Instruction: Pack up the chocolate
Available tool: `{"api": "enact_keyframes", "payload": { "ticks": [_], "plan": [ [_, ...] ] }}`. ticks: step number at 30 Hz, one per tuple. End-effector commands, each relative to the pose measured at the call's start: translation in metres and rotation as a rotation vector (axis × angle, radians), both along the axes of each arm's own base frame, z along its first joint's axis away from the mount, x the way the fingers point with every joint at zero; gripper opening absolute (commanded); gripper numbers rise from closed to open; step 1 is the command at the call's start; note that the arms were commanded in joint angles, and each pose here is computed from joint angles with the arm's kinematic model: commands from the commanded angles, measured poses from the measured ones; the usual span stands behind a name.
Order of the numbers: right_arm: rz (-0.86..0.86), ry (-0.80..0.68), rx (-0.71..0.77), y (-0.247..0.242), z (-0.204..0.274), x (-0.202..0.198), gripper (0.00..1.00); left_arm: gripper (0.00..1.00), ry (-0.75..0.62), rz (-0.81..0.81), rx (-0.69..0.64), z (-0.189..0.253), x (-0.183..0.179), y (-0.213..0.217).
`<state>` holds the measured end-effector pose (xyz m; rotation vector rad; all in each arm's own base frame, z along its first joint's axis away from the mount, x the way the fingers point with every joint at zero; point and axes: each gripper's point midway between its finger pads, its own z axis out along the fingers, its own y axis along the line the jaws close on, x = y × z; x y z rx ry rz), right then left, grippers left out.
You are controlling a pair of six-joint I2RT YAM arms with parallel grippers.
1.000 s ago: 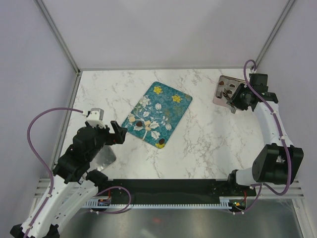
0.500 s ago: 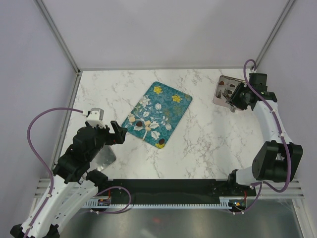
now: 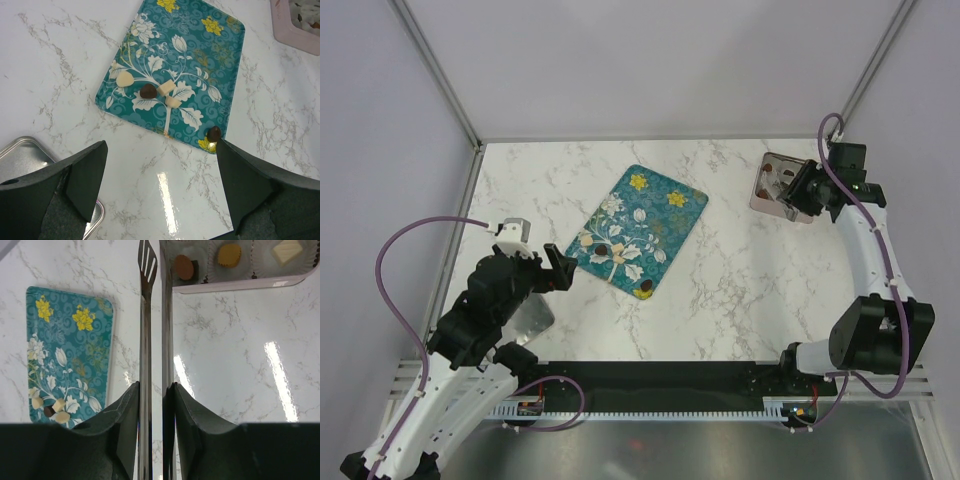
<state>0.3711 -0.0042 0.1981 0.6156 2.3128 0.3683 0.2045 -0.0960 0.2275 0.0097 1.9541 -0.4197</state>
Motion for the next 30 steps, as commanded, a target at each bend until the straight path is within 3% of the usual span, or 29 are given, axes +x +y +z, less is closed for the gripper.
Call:
{"api": "enact_keyframes", "payload": {
  "ticks": [1, 7, 15, 22, 30],
  "plan": [
    [0.033, -0.132, 0.054, 0.012, 0.05, 0.001, 0.39, 0.97, -0.029, -0.017, 0.005, 0.007, 0.002, -0.002],
    [0.102, -0.138, 0.123, 0.044, 0.048, -0.012, 0.39, 0.97, -0.043, -0.025, -0.004, 0.01, 0.0, -0.002],
    [0.197, -0.057, 0.065, 0.105, 0.013, -0.041, 0.38, 0.97, -0.064, -0.032, -0.017, 0.015, -0.003, -0.002],
    [0.148, 0.002, -0.038, 0.095, -0.035, -0.072, 0.36, 0.97, -0.063, -0.051, -0.024, 0.015, -0.004, -0.006],
    [0.099, 0.08, -0.012, 0.102, -0.092, -0.108, 0.41, 0.97, -0.064, -0.054, -0.024, 0.015, -0.003, -0.006]
  ]
}}
